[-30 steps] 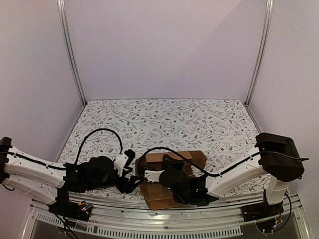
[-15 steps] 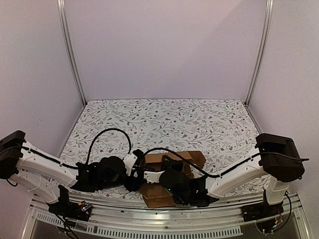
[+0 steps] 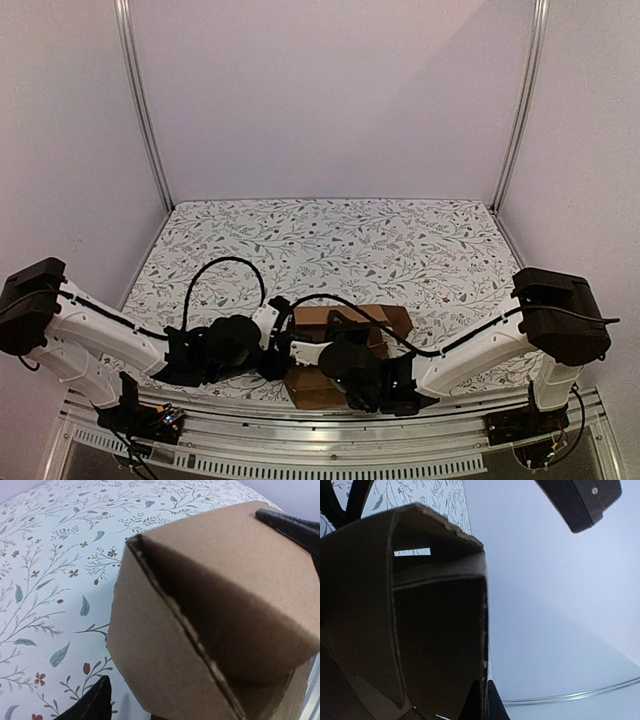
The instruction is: Fold the paper box
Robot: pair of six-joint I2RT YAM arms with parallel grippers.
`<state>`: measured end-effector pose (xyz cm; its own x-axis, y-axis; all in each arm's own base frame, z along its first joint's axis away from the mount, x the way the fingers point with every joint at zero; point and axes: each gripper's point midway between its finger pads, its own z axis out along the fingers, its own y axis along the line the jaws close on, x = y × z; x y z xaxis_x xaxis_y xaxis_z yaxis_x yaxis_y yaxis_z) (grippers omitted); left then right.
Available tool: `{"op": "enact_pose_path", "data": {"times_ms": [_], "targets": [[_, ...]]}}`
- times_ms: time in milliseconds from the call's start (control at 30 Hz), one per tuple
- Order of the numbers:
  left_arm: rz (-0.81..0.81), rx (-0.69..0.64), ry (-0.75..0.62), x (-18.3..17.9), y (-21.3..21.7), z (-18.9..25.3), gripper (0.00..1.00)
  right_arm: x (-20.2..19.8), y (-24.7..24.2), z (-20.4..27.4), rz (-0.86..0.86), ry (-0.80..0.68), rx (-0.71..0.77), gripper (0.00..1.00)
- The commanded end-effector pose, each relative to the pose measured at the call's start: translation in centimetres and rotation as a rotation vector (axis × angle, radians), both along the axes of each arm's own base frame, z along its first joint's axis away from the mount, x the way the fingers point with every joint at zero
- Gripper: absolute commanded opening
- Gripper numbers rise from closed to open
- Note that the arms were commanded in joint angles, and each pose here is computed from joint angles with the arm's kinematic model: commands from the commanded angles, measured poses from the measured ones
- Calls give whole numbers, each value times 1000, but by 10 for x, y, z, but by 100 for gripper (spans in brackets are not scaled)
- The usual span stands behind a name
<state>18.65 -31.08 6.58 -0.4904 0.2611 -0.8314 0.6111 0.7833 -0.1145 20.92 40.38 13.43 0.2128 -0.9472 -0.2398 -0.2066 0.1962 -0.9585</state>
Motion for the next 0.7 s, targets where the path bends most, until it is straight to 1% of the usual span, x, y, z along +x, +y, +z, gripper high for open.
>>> {"op": "enact_pose_path", "data": {"times_ms": [0, 233, 533, 667], "targets": [[61, -25, -22, 5, -2, 7, 65, -2, 4, -8, -22, 7, 3, 0], [119, -21, -51, 10, -2, 7, 69, -2, 5, -7, -44, 45, 35, 0], [167, -78, -124, 15, -11, 21, 77, -4, 8, -7, -41, 92, 60, 0], [196, -90, -159, 18, -10, 29, 79, -5, 8, -4, -40, 117, 83, 0]]}}
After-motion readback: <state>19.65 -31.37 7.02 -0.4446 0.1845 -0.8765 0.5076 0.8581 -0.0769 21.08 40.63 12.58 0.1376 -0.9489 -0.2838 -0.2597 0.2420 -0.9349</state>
